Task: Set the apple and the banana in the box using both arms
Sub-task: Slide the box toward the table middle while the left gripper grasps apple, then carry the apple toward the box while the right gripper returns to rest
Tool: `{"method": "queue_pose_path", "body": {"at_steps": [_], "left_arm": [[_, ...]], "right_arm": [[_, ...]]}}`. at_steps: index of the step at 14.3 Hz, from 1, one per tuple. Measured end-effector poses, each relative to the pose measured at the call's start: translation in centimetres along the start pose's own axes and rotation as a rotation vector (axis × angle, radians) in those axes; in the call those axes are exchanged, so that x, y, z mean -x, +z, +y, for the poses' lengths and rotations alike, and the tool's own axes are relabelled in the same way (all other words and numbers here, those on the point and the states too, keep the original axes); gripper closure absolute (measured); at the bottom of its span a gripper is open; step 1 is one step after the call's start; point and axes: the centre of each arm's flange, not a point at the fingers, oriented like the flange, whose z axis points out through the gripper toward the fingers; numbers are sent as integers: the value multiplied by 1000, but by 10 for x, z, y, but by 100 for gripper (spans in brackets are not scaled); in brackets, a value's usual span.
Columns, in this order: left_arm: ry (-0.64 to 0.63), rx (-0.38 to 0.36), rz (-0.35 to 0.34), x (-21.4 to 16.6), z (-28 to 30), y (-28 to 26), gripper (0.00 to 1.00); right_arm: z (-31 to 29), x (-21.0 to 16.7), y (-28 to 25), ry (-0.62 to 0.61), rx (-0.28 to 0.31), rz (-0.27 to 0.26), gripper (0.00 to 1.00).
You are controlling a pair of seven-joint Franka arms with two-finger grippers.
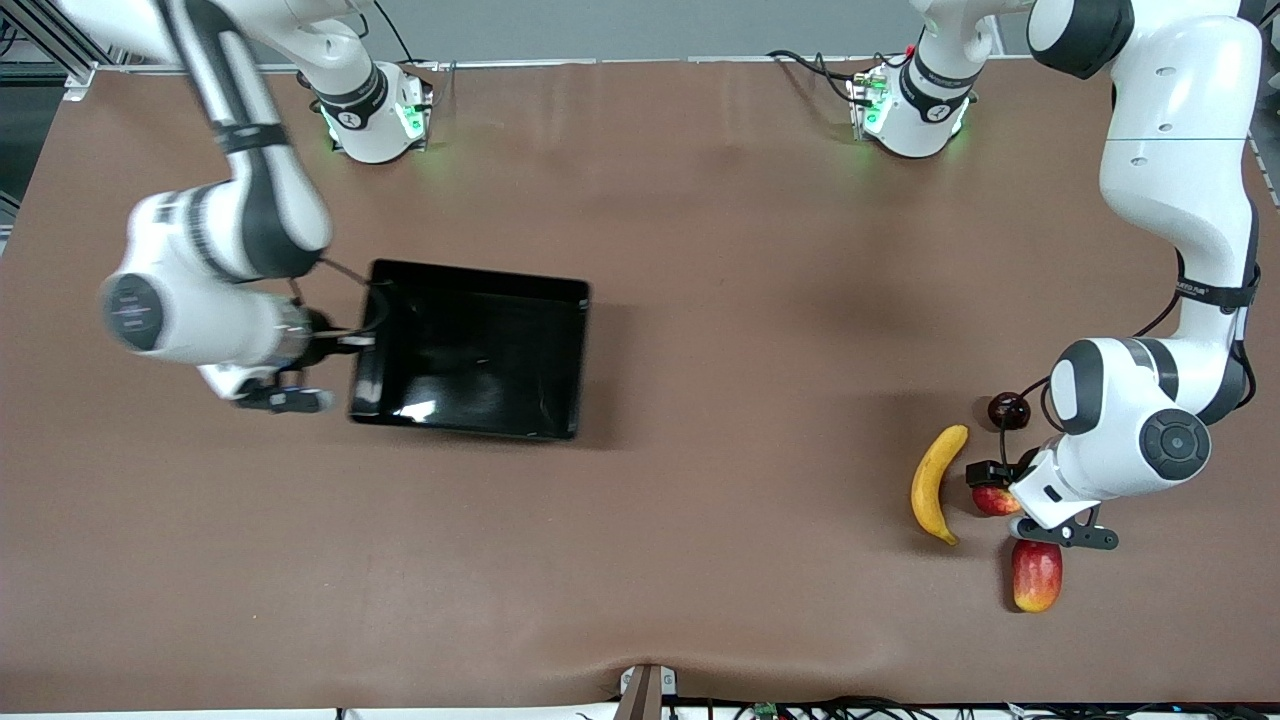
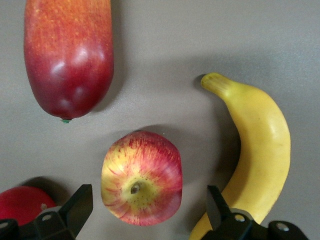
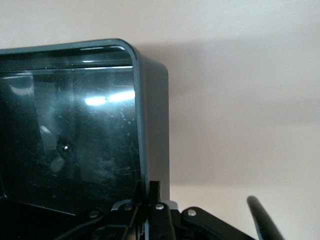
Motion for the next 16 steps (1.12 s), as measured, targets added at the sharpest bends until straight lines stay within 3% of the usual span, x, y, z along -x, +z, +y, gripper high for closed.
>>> {"method": "queue_pose_path", "body": {"at_steps": [1, 2, 4, 5, 8, 12, 16], "left_arm": [[1, 0, -2, 0, 0, 1, 0], [1, 1, -3, 1, 0, 1, 7], [2, 1, -5, 1, 0, 2, 30], [2, 0, -4, 1, 0, 1, 34], [0, 0, -2, 1, 0, 1, 34], [-2, -6, 16, -2, -1, -27, 34], [-17, -7, 33, 1, 13, -96, 34]], "right_arm": [[-32, 9, 8, 10, 8, 12, 93], [-64, 18, 17, 34, 0, 28, 93], [-120, 37, 39, 93, -55, 15, 93], [-144, 46, 49, 98, -74, -1, 93], [-196, 53, 82, 74, -90, -9, 93], [-235, 42, 123, 107, -188, 41, 93], [-249, 27, 121, 112, -234, 112, 56]]}}
